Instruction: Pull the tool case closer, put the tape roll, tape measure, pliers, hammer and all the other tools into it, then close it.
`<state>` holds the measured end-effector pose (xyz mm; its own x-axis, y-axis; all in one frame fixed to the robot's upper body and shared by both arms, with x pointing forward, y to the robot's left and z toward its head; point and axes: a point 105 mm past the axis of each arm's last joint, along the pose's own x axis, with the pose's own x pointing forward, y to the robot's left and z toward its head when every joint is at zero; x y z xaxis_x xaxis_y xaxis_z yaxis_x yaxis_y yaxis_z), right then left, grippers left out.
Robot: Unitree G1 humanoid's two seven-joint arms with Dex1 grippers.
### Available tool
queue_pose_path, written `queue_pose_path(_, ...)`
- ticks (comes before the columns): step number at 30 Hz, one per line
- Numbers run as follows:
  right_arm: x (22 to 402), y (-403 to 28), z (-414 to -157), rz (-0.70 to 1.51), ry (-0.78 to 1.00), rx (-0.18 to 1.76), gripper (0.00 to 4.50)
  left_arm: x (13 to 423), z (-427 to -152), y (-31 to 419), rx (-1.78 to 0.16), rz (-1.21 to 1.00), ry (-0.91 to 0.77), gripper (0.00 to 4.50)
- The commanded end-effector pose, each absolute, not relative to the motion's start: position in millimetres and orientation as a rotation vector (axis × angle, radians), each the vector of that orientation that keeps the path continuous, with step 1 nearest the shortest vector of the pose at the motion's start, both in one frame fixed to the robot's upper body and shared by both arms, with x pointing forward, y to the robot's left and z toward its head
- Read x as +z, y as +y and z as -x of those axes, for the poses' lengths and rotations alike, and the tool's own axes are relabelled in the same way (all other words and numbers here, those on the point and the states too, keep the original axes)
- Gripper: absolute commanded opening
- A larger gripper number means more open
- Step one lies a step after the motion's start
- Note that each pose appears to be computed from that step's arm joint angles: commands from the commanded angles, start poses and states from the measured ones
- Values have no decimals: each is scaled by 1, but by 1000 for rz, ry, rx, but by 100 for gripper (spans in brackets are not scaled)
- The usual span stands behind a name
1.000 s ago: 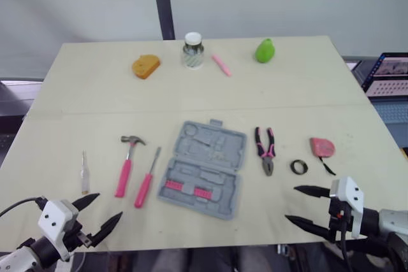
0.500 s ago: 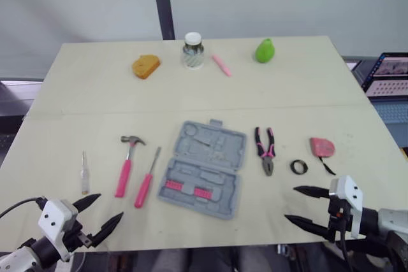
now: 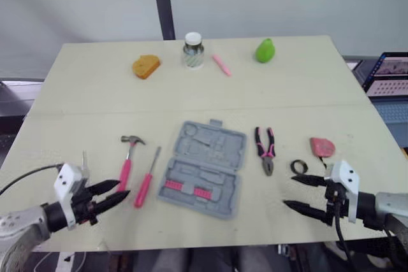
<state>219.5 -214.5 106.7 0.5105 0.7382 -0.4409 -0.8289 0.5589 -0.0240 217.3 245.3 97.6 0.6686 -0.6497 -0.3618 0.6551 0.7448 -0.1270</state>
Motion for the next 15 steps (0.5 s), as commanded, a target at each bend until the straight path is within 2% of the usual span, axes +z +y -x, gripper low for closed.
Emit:
queue_pose_path(1, 114, -206, -221, 251, 380, 977, 224, 100, -233, 239, -785, -23, 397, 70)
queue_pose_path(3, 115, -201, -224, 256, 368, 984, 142, 103, -248, 233, -814, -39, 379, 0)
queue_pose_path(6, 112, -195, -228, 273, 369, 986, 3, 101, -269, 225, -846, -43, 395, 0)
queue_pose_path(15, 93, -182, -242, 304, 442, 953, 3, 91, -311, 216, -897, -61, 459, 0)
